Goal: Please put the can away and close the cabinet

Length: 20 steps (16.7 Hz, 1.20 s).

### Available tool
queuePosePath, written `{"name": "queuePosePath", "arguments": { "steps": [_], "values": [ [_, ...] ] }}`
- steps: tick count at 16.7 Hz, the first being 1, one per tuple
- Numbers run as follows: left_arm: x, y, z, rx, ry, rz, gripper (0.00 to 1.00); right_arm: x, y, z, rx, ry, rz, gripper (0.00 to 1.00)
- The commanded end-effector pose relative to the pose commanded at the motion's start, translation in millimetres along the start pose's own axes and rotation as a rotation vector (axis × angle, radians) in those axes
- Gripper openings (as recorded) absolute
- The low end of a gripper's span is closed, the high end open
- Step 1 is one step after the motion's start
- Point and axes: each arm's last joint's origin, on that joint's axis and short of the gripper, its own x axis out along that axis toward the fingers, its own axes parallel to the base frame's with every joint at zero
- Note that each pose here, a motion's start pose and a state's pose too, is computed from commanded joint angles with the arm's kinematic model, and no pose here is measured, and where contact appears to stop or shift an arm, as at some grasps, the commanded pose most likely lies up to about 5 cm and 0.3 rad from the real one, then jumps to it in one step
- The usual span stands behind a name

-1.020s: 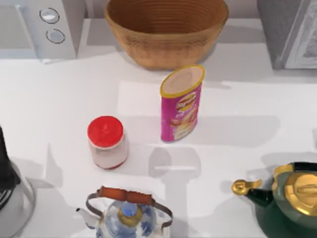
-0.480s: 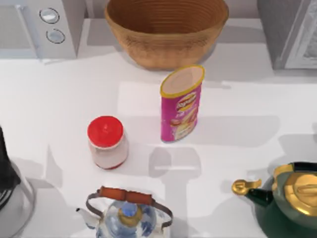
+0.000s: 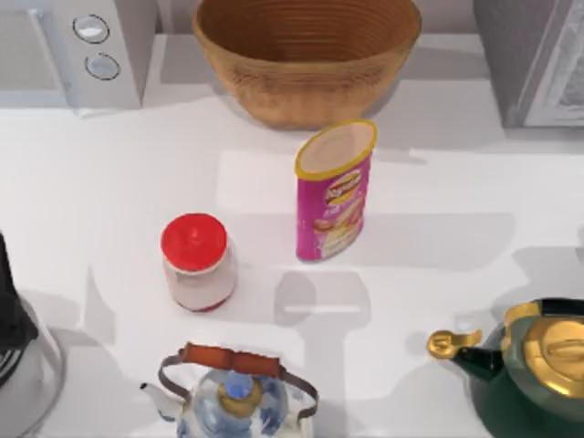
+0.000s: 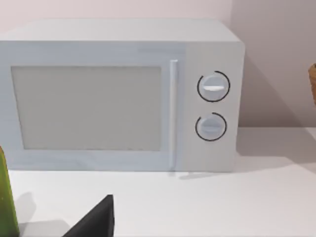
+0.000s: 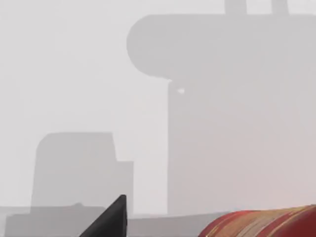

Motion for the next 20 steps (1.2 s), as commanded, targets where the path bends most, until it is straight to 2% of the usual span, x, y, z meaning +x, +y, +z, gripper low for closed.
{"name": "queuePosePath", "arguments": {
  "steps": [10, 20],
  "values": [
    [0.0, 0.0, 0.0, 0.0, 0.0, 0.0, 1.0, 0.0, 0.0, 0.0, 0.0, 0.0, 0.0, 0.02],
    [0.0, 0.0, 0.0, 0.0, 0.0, 0.0, 1.0, -0.4, -0.7, 0.8, 0.002, -0.001, -0.002, 0.0]
  ]
}}
